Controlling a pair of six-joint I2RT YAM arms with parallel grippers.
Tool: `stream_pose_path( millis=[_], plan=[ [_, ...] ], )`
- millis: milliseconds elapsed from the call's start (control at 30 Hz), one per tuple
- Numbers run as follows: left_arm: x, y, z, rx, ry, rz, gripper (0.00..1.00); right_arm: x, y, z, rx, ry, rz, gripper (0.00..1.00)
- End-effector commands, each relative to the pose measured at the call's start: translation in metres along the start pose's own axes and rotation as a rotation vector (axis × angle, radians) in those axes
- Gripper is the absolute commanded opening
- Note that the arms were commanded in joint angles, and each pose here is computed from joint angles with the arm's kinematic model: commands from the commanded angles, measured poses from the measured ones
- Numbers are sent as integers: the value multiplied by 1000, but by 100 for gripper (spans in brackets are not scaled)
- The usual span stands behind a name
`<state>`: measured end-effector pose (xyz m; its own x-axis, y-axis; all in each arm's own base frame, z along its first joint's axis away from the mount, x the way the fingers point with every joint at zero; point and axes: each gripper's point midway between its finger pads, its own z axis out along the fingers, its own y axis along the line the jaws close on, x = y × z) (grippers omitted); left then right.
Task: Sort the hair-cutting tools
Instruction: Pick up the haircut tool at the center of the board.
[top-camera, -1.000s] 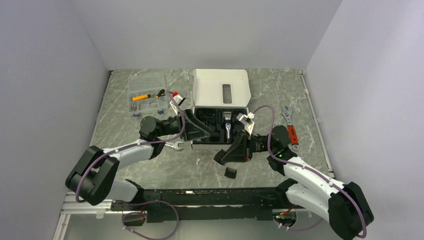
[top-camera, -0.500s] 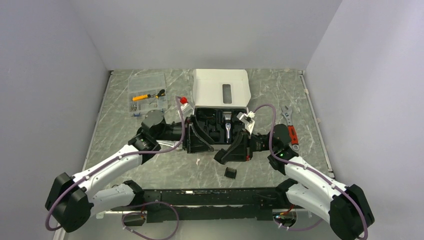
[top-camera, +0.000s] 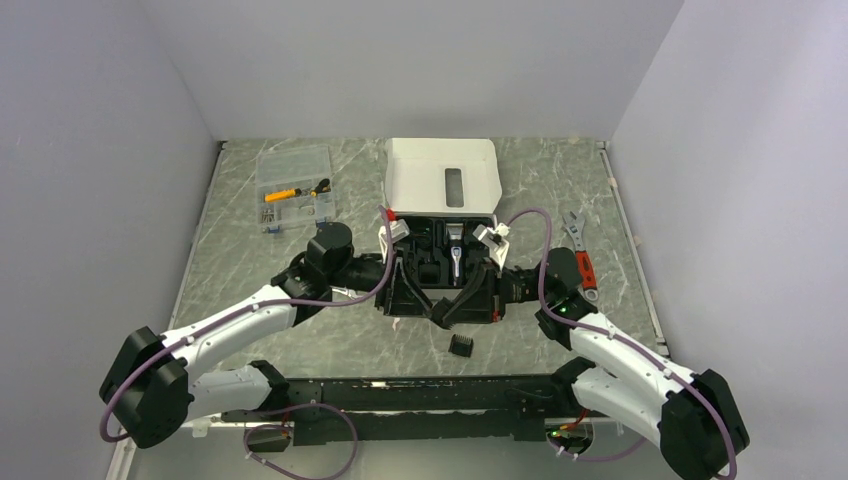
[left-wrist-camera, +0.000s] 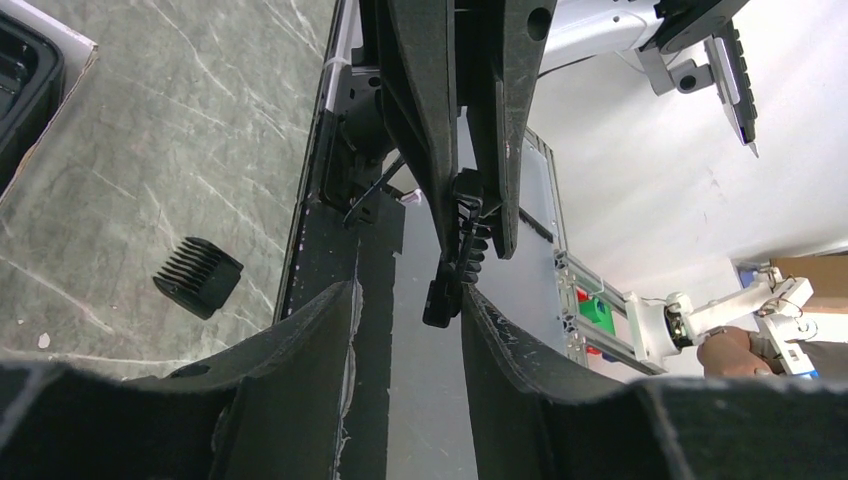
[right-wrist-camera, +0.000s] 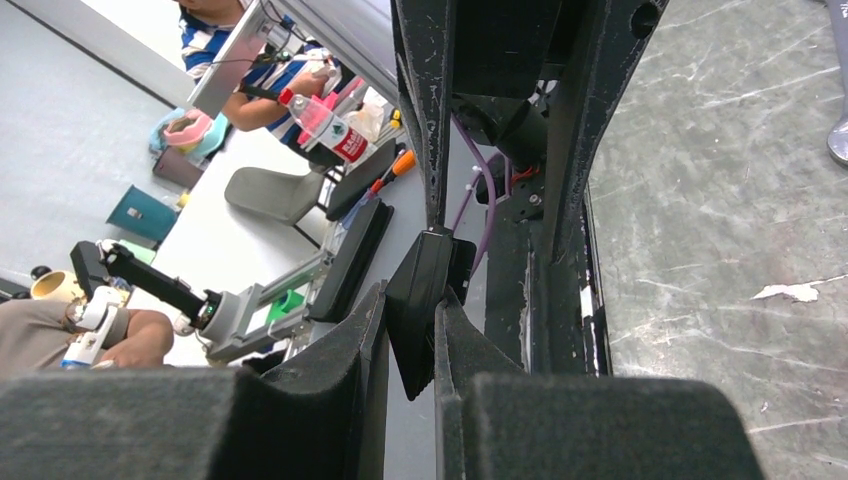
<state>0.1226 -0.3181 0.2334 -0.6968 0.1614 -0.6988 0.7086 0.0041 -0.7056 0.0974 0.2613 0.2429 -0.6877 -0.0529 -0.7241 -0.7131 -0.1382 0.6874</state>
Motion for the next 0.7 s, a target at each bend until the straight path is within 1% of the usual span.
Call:
stream_pose_path(
  millis=[0, 200, 300, 400, 667],
  plan=[
    [-16, -22, 4, 64, -21, 80, 49, -10, 15, 1, -35, -1, -96, 0],
    [-24, -26, 6, 65, -37, 99, 51, -8, 15, 1, -31, -1, -96, 0],
    [-27, -29, 7, 66, -42, 114, 48, -8, 14, 0, -24, -1, -99, 0],
    [-27, -30, 9, 62, -38, 117, 39, -7, 12, 1, -20, -2, -97, 0],
    [-20, -33, 14, 74, -21, 122, 19, -8, 12, 1, -16, -3, -97, 0]
  ],
)
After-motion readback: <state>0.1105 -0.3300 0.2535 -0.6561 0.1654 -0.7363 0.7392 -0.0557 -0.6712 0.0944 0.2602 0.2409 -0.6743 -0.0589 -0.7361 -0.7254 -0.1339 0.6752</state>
